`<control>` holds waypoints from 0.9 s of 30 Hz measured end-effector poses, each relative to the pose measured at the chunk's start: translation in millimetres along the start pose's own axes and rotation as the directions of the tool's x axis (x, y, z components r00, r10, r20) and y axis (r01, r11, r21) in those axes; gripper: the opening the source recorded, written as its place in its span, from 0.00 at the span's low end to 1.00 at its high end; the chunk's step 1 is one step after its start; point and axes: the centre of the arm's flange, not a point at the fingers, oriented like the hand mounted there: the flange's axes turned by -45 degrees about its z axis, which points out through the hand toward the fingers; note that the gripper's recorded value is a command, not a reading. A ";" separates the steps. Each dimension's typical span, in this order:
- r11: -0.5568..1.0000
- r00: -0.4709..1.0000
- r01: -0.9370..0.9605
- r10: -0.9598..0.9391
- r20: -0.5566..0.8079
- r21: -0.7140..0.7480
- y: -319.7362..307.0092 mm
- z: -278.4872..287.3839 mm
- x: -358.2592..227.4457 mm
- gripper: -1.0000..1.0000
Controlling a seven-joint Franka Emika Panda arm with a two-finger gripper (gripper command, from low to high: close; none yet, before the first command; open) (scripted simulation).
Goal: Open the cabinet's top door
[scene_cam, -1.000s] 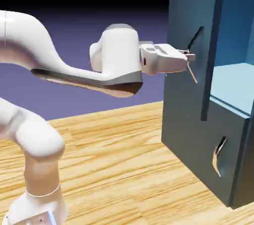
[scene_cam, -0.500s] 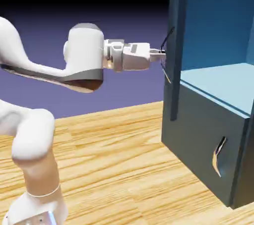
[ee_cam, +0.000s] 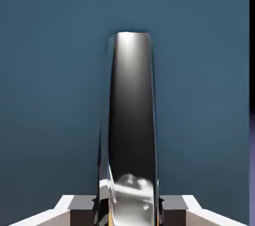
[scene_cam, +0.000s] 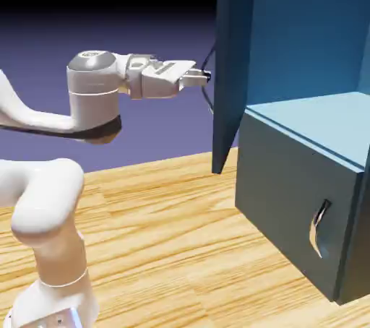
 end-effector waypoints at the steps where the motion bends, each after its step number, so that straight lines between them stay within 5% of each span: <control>1: 1.000 1.000 0.000 0.000 0.000 -0.015 -2.3 -6.6 0.0 0.00; 27: 0.886 1.000 -0.004 0.016 0.021 -0.464 -109.6 -187.5 3.4 0.00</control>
